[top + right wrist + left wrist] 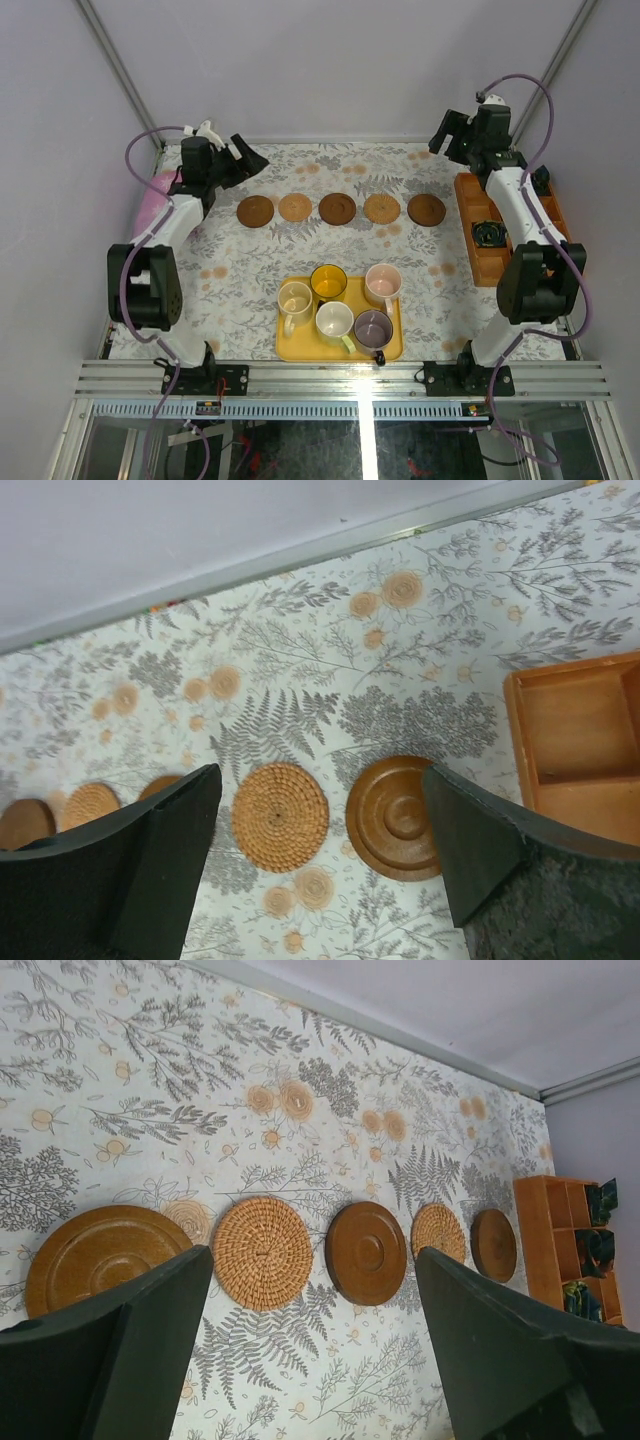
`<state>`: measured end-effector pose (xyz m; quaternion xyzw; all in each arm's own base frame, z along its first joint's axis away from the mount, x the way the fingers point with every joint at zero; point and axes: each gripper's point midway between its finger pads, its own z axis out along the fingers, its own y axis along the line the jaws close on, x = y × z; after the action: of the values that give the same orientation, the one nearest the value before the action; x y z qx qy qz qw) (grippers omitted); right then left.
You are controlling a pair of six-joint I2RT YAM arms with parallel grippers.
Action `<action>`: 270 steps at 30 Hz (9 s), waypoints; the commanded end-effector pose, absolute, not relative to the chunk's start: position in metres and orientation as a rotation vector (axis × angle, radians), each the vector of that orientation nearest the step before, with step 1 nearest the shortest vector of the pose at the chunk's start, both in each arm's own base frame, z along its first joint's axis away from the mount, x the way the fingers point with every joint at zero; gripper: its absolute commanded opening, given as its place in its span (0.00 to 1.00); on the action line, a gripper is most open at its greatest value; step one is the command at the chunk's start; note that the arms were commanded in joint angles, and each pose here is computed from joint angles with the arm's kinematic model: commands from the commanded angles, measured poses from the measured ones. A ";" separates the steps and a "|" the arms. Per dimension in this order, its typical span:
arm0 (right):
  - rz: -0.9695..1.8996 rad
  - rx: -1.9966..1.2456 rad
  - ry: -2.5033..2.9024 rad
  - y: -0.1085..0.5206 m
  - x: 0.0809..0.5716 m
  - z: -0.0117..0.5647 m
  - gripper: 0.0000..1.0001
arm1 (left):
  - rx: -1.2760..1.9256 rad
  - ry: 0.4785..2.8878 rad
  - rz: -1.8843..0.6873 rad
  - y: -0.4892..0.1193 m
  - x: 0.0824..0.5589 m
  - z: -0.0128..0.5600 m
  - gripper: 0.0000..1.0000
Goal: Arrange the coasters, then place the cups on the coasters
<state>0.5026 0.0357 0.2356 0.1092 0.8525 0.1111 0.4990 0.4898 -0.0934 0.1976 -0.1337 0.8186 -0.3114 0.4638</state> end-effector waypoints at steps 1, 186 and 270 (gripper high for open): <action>0.445 0.321 2.008 0.038 0.514 0.259 0.88 | -0.220 1.791 -0.709 -0.087 0.491 0.243 0.83; 0.083 0.227 2.515 0.036 0.551 0.029 0.20 | -0.237 2.002 -0.728 -0.102 0.504 0.154 0.93; 0.538 -0.430 2.640 0.179 0.176 0.116 0.82 | -0.125 2.062 -0.556 -0.116 0.449 0.151 0.95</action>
<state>0.1855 0.1683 0.1229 -0.1358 0.9470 0.1816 0.2277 0.4513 -0.1151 0.1369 -0.0534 0.8561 -0.2295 0.4599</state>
